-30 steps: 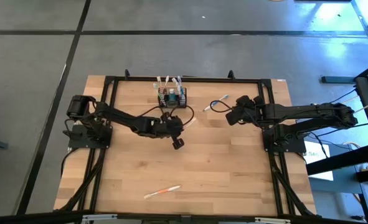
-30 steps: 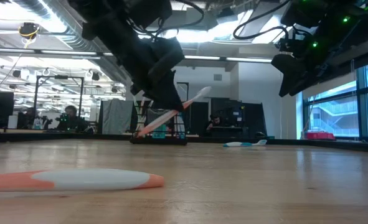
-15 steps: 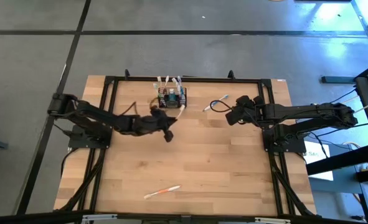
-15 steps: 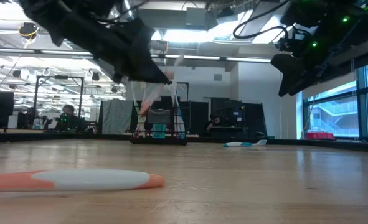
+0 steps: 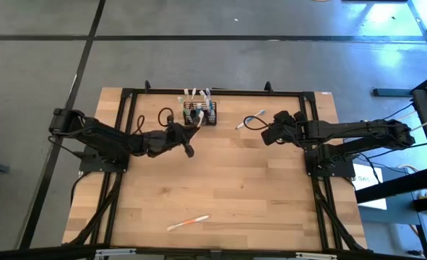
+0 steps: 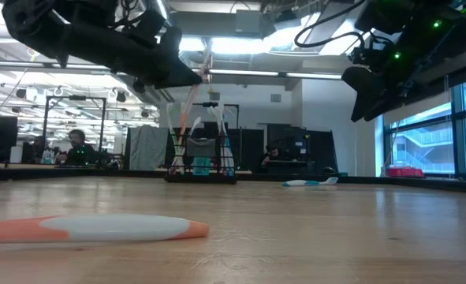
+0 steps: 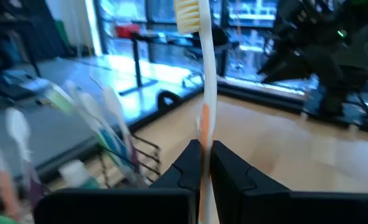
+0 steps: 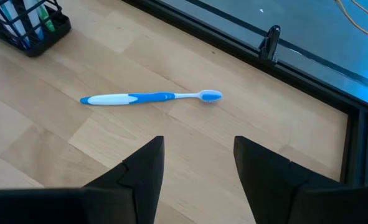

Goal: Pick & Place toothbrushing station
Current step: Put the top orange toothbrush into the black wire organizer

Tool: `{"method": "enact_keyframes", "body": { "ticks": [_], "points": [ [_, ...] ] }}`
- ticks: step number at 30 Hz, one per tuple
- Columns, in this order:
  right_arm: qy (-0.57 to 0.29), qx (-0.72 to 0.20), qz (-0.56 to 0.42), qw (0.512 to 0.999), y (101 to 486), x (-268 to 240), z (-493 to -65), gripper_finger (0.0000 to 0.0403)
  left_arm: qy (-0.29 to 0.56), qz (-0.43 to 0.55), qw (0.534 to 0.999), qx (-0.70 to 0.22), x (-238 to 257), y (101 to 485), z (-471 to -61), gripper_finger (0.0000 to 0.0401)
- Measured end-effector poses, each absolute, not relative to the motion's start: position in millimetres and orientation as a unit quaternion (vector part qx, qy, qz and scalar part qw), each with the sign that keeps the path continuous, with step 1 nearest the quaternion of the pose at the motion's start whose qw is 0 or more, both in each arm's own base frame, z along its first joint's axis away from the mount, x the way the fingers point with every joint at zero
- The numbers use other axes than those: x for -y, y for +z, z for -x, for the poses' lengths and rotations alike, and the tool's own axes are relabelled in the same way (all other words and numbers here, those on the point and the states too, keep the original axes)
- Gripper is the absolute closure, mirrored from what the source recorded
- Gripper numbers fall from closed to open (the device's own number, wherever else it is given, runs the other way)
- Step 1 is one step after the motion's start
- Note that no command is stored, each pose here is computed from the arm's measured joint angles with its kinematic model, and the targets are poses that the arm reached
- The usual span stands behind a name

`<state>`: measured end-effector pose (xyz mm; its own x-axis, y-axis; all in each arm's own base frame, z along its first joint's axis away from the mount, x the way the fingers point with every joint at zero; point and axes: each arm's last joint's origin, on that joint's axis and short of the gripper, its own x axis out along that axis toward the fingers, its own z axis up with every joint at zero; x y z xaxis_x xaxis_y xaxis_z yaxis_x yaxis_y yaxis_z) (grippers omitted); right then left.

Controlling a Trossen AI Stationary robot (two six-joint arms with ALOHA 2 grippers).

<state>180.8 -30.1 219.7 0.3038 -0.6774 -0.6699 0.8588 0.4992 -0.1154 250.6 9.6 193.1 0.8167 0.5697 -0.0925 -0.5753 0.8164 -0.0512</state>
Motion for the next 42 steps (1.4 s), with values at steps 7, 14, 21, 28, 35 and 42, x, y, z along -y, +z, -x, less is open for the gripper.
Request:
{"method": "enact_keyframes", "body": {
  "ticks": [7, 14, 21, 28, 35, 42],
  "points": [
    [-0.482, -0.34, -0.133, 0.796, 220, 30, -181, 0.0206, 0.327, -0.018, 0.945, -0.007, -20, 203, -250, 0.0388],
    [-0.482, -0.34, -0.133, 0.796, 220, 30, -181, 0.0206, 0.364, -0.046, 0.93, 0.01, -36, 209, -247, 0.0388],
    [-0.482, -0.34, -0.133, 0.796, 220, 30, -181, 0.0206, 0.399, -0.056, 0.915, 0.035, -53, 215, -244, 0.0388],
    [-0.482, -0.34, -0.133, 0.796, 220, 30, -181, 0.0206, 0.412, -0.05, 0.907, 0.072, -61, 217, -244, 0.0388],
    [-0.482, -0.34, -0.134, 0.796, 220, 30, -181, 0.0206, 0.457, -0.039, 0.884, 0.093, -69, 204, -250, 0.0388],
    [-0.482, -0.34, -0.134, 0.796, 220, 30, -181, 0.0206, 0.498, -0.037, 0.86, 0.107, -69, 185, -257, 0.0388]
  ]
}}
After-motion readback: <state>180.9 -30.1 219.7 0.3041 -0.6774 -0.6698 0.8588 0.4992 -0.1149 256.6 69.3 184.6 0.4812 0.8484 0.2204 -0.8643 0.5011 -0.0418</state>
